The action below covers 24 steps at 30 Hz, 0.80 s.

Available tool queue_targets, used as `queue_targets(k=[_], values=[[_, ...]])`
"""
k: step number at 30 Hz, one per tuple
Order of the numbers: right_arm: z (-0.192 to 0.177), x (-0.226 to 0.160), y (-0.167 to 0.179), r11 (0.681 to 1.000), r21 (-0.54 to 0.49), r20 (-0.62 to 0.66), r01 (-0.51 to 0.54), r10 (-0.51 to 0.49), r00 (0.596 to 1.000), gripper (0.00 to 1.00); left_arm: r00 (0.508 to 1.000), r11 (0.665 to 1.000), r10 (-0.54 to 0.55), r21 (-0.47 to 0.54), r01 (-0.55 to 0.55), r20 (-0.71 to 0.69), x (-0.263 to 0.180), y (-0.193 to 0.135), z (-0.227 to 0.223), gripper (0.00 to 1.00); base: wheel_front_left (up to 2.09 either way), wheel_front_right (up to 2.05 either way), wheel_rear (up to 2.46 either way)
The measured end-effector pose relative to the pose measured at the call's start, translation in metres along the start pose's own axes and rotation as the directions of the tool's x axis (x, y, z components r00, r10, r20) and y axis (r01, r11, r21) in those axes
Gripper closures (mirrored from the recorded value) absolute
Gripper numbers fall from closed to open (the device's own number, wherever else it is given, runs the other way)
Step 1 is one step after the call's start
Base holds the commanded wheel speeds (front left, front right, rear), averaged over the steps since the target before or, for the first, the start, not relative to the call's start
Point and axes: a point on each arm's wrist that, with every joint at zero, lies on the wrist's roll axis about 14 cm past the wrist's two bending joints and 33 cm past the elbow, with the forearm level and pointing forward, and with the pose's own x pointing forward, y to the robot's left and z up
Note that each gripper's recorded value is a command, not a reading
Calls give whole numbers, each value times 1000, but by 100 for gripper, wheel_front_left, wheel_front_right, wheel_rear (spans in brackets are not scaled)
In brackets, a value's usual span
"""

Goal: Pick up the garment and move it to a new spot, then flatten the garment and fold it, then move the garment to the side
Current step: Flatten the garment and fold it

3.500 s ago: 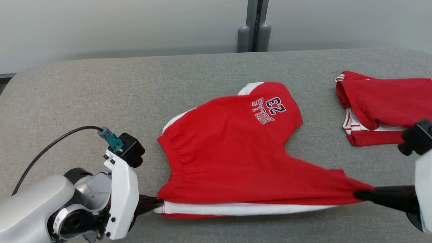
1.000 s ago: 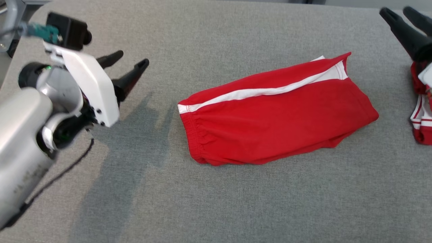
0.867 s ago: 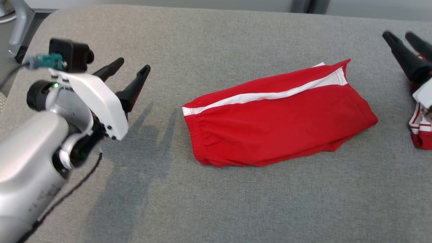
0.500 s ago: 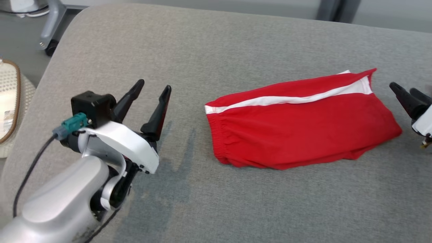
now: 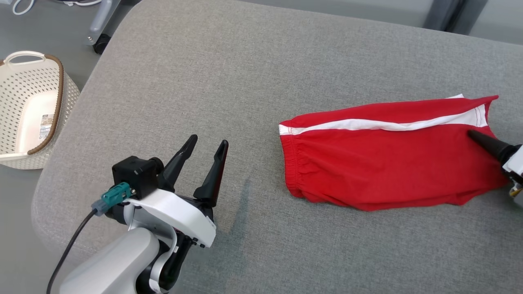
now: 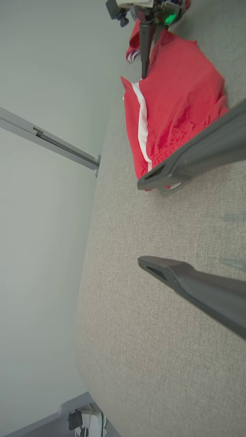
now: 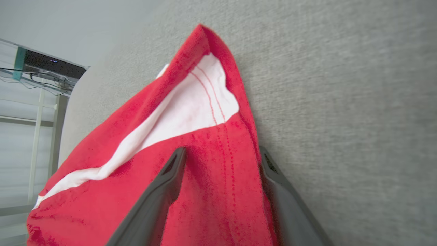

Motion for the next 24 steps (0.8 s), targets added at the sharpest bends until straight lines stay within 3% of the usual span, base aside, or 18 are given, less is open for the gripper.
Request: queue_targets(k=[6, 10, 11, 12, 13, 24], values=[[-22, 9, 32, 990, 97, -95, -99, 108, 990, 0, 1000, 1000, 17, -27, -17, 10, -8, -1, -4, 0, 0, 0, 0], [-27, 9, 39, 993, 54, -121, -103, 109, 987, 0, 1000, 999, 20, -27, -20, 14, -10, -2, -5, 0, 0, 0, 0], [-26, 9, 39, 995, 36, -118, -97, 101, 988, 4, 1000, 999, 20, -28, -19, 15, -11, -3, -5, 0, 0, 0, 0], [-25, 9, 38, 996, 18, -108, -90, 92, 990, 68, 1000, 999, 19, -27, -19, 16, -12, -3, -5, 0, 0, 0, 0], [-24, 8, 37, 996, 14, -98, -86, 87, 991, 100, 1000, 999, 19, -28, -19, 18, -12, -4, -5, 0, 0, 0, 0], [-4, -23, 30, 998, -26, 52, -55, 56, 997, 100, 999, 999, -15, -36, 16, 43, -19, -18, -3, 0, 0, 0, 0]])
